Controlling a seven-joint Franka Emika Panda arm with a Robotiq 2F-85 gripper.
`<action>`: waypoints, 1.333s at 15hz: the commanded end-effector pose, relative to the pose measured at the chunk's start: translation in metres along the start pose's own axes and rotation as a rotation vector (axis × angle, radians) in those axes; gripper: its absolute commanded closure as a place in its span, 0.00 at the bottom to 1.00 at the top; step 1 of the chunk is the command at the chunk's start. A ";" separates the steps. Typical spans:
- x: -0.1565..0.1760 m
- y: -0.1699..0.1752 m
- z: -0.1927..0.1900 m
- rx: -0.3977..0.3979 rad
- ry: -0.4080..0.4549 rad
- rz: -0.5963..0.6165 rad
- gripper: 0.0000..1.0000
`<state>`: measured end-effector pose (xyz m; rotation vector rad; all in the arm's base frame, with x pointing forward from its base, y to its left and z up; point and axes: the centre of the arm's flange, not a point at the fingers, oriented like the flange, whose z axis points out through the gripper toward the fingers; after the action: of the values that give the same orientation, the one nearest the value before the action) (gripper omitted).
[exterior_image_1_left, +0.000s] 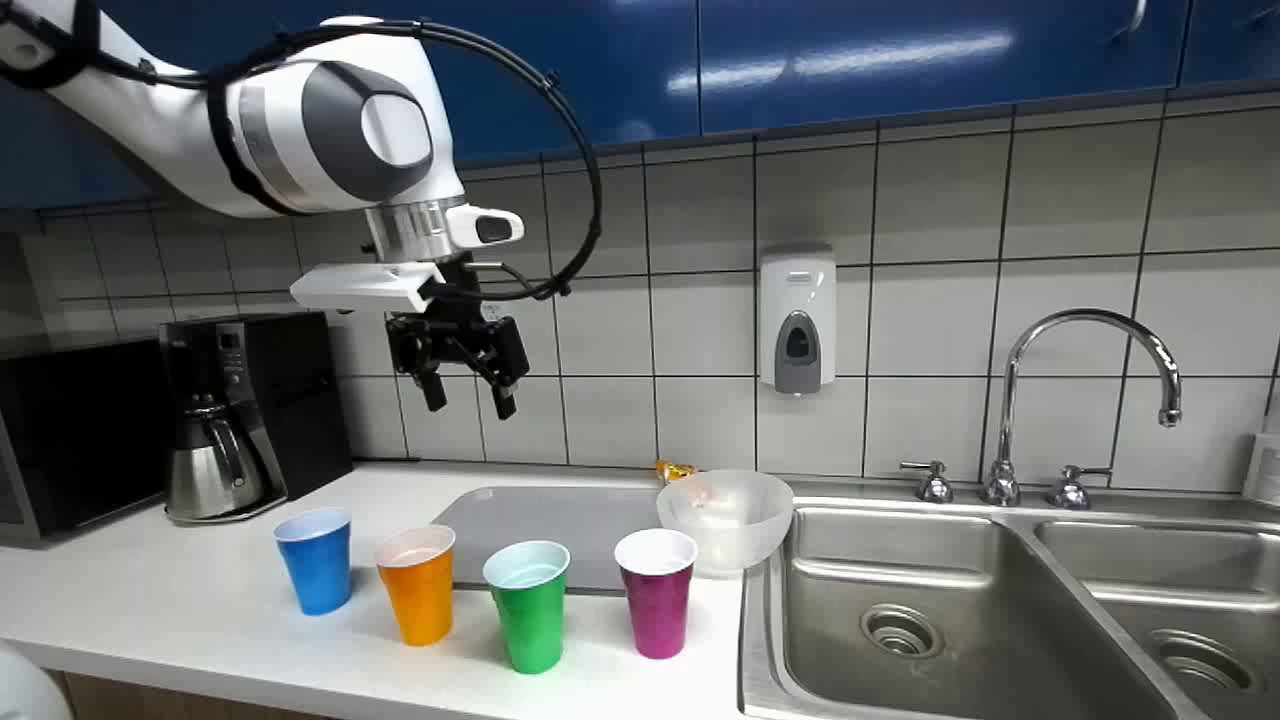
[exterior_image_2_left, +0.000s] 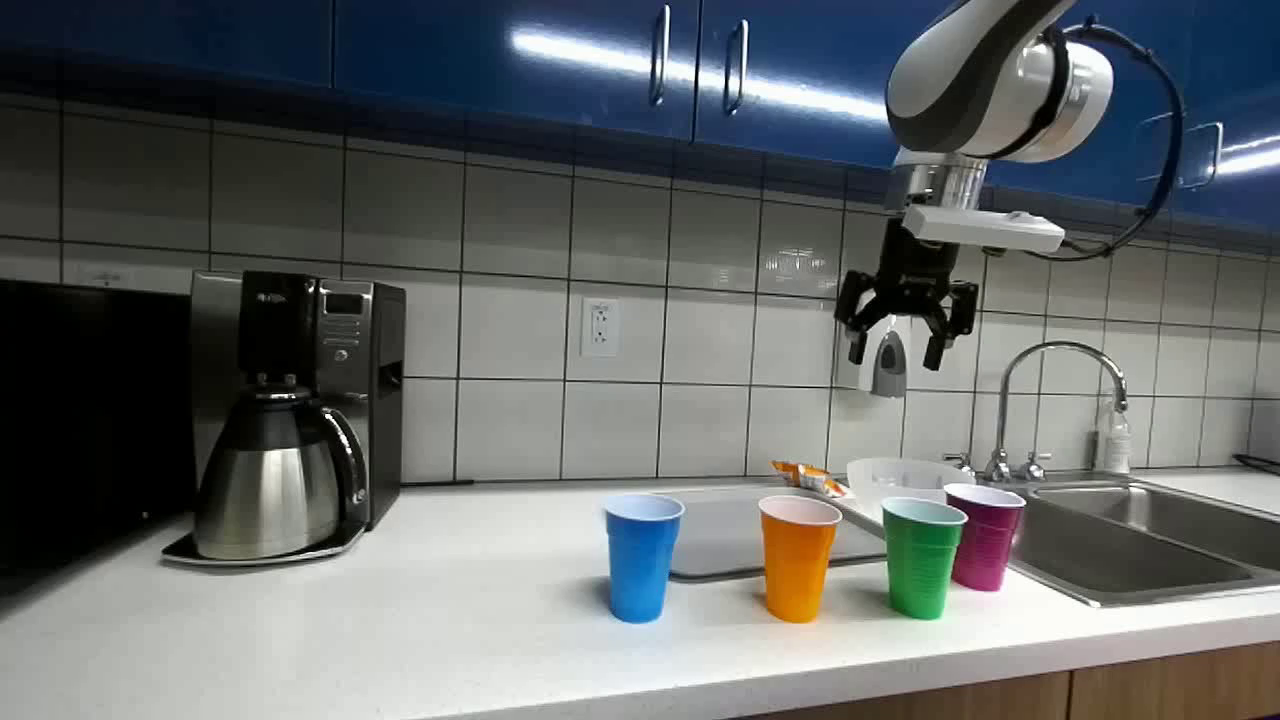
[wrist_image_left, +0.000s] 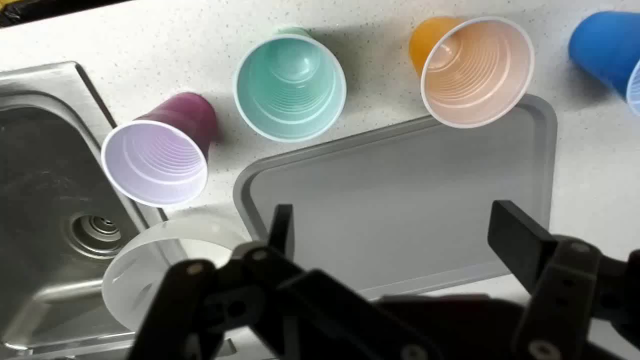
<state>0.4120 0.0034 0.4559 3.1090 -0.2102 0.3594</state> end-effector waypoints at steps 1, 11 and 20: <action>0.000 0.000 0.000 0.000 -0.001 0.000 0.00; 0.003 0.003 0.004 -0.003 -0.002 0.003 0.00; 0.028 0.042 0.044 -0.024 -0.027 0.092 0.00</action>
<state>0.4271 -0.0293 0.4246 3.1125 -0.3184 0.3031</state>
